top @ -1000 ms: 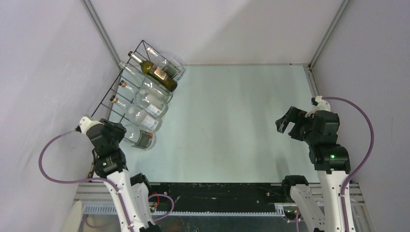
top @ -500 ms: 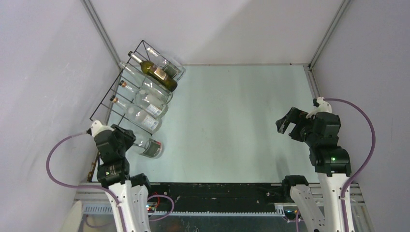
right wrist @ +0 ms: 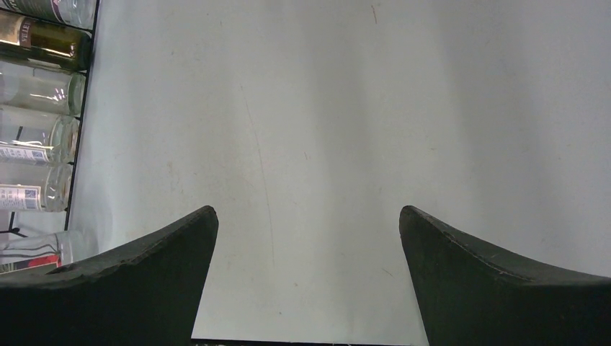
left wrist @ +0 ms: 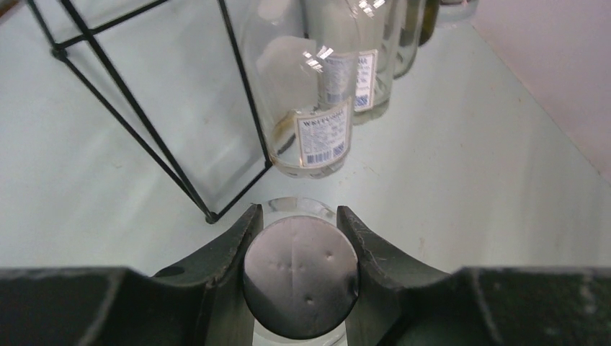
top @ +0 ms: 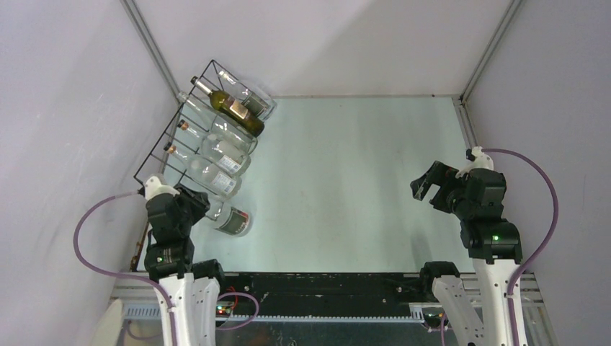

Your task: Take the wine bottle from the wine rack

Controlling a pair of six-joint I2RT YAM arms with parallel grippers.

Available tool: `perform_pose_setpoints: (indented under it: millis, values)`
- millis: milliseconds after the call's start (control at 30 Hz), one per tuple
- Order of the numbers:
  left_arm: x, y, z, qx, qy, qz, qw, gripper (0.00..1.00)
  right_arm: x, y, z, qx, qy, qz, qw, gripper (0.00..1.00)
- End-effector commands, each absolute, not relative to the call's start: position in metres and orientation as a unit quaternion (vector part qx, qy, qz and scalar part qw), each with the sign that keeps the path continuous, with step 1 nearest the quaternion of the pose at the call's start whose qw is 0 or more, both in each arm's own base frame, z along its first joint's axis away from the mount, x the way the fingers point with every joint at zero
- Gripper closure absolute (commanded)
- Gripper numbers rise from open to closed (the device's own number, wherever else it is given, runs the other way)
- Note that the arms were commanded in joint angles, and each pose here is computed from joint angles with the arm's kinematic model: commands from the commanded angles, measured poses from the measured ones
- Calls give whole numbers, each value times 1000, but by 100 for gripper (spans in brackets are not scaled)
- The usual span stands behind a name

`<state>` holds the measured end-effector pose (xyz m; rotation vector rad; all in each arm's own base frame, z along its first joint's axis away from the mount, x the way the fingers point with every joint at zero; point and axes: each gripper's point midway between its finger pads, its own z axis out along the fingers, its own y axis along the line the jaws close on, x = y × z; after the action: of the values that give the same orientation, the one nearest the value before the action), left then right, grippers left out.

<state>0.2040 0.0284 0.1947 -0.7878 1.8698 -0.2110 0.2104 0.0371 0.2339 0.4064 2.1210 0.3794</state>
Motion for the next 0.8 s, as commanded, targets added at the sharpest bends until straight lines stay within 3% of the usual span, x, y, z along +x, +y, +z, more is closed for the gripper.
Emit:
perform_pose_setpoints:
  millis: [0,367,767]
  values:
    - [227,17,259,-304,712,-133,619,100,210,41,238,163,855,165,464,0]
    - [260,-65,280,-220,735,-171,618,100,203,41,243,162,849,168,474,3]
    - [290,-234,317,-51,748,-229,621,100,193,42,245,162,845,174,479,3]
